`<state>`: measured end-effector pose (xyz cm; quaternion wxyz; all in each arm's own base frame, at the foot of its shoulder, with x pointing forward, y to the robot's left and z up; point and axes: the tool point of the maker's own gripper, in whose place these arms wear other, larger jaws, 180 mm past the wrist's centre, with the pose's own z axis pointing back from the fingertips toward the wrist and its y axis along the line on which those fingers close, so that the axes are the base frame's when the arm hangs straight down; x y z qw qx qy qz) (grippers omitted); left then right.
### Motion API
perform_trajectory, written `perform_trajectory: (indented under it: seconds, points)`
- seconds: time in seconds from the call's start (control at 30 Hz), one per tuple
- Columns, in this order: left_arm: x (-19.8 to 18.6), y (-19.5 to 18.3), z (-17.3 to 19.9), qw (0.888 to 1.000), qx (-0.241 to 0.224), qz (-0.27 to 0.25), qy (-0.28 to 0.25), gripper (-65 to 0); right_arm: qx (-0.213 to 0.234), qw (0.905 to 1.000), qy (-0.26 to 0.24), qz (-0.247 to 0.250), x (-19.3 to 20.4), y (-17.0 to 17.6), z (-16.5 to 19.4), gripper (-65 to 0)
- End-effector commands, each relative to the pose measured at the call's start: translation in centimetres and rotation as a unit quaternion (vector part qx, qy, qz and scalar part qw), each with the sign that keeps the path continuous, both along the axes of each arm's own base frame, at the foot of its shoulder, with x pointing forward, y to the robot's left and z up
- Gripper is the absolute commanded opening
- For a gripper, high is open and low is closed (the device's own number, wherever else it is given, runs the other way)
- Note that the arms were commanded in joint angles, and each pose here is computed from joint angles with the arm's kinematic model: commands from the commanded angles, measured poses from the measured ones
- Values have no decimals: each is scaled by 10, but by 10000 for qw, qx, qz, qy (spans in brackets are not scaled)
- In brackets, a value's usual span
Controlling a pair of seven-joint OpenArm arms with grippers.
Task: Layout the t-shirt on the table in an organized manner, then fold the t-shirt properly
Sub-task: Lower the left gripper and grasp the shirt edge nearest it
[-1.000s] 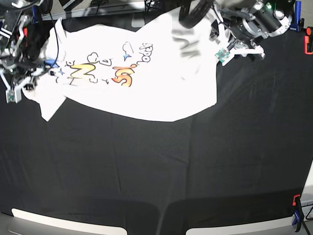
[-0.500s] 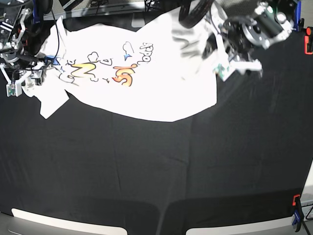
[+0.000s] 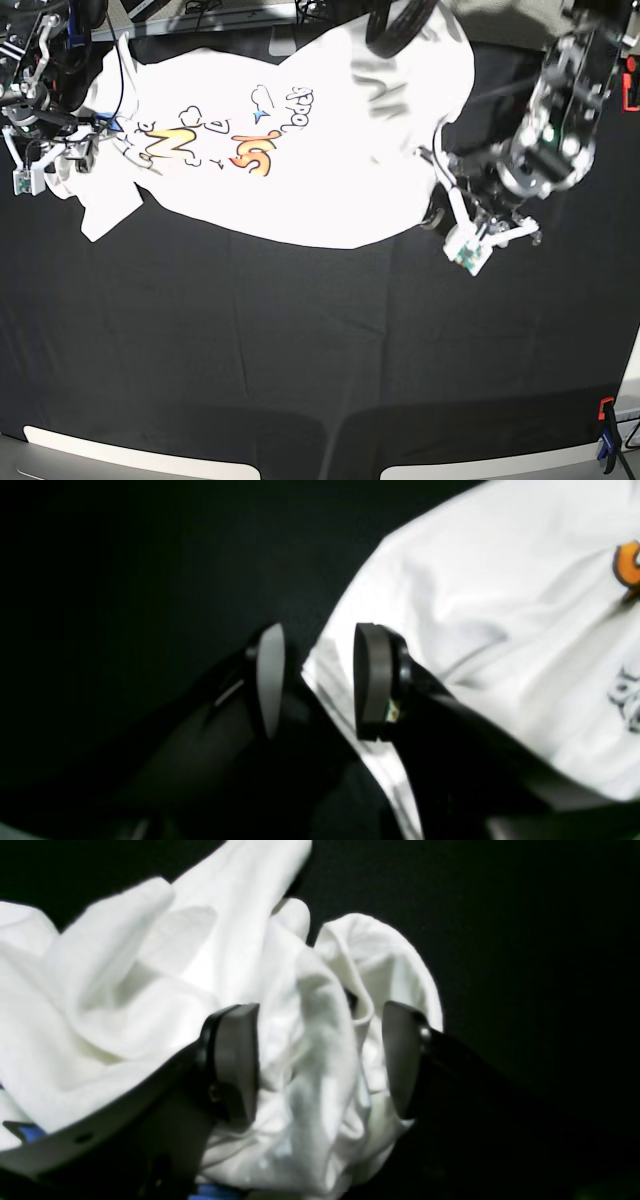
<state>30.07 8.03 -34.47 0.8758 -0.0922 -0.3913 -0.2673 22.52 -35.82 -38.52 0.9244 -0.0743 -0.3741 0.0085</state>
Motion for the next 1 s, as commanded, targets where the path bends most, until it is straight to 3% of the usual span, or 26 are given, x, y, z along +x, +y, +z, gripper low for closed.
perform_trajectory:
  seconds: [0.0, 0.17, 0.23, 0.3, 0.5, 0.73, 0.97]
  points:
    - [9, -3, 5, 9999, -128, -46, -61, -432, -125, 9997, -172, 73, 7, -4, 14, -288]
    - [14, 0, -34, 9978, -241, 198, 585, -432, -151, 9995, -250, 111, 11, -2, 19, -288]
    - [9, -7, -45, 9947, -515, 185, 870, -432, -151, 9995, -252, 111, 11, -2, 20, -288]
    - [3, -13, -55, 9931, -603, 6, 1010, -432, -148, 9995, -254, 111, 11, -2, 20, -288]
    - [-5, -11, -80, 9884, -602, 144, 1385, -433, -30, 9994, -336, 105, 13, 1, 21, -288]
    - [8, -10, -71, 9898, -510, 118, 1321, -434, -31, 9994, -333, 106, 13, 1, 21, -288]
    - [37, -11, -44, 9943, -527, 76, 921, -432, -31, 9994, -330, 103, 13, 1, 21, -288]
